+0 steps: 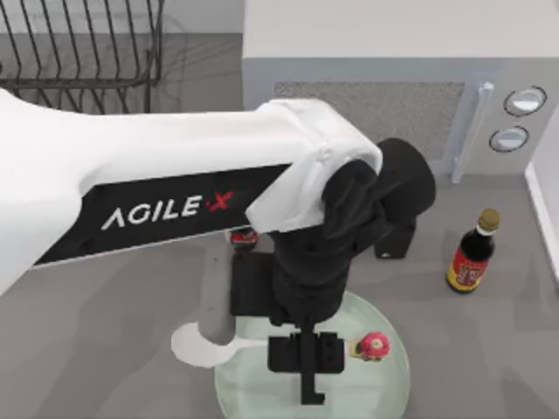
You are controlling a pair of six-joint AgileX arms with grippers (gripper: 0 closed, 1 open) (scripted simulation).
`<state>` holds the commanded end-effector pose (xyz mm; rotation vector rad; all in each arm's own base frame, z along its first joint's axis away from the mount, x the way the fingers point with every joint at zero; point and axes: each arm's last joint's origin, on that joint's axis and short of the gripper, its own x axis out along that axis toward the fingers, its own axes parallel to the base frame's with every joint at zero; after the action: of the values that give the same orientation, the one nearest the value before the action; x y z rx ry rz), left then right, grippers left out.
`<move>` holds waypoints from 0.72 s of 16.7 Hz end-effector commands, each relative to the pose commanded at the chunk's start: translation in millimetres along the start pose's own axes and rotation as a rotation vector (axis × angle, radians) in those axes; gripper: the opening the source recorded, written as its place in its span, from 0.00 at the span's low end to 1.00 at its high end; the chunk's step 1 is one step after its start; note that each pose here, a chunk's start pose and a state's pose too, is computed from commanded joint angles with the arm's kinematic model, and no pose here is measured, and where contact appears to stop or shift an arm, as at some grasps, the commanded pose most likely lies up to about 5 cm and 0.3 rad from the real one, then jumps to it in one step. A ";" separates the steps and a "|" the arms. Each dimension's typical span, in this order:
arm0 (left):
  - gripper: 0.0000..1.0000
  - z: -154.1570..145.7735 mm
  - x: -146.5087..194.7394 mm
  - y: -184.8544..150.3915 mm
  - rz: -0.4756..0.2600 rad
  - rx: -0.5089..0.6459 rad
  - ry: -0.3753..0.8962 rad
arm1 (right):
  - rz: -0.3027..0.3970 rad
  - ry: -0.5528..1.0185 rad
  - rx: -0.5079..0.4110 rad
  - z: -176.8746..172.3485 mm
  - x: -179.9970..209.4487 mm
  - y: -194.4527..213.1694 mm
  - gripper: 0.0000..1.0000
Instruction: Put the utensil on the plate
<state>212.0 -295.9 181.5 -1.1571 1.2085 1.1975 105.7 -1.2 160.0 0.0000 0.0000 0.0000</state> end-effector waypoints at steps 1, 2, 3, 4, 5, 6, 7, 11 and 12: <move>0.00 -2.0 0.1 1.5 -0.002 -0.016 0.001 | 0.000 0.000 0.000 0.0 0.0 0.0 1.00; 0.00 -3.2 0.1 2.5 -0.002 -0.027 0.002 | 0.000 0.000 0.000 0.0 0.0 0.0 1.00; 0.00 -3.2 0.1 2.5 -0.002 -0.027 0.002 | 0.000 0.000 0.000 0.0 0.0 0.0 1.00; 0.00 -3.2 0.1 2.5 -0.002 -0.027 0.002 | 0.000 0.000 0.000 0.0 0.0 0.0 1.00; 0.00 -3.2 0.1 2.5 -0.002 -0.027 0.002 | 0.000 0.000 0.000 0.0 0.0 0.0 1.00; 0.00 -3.2 0.1 2.5 -0.002 -0.027 0.002 | 0.000 0.000 0.000 0.0 0.0 0.0 1.00; 0.00 -1.4 -0.4 1.7 -0.002 -0.029 0.002 | 0.000 0.000 0.000 0.0 0.0 0.0 1.00; 0.00 -5.0 -1.5 0.8 -0.024 -0.026 0.017 | 0.000 0.000 0.000 0.0 0.0 0.0 1.00; 0.00 -7.2 -2.4 0.3 -0.038 -0.024 0.027 | 0.000 0.000 0.000 0.0 0.0 0.0 1.00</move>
<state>211.5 -303.2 183.7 -1.2122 1.1898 1.1749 105.7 -1.2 160.0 0.0000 0.0000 0.0000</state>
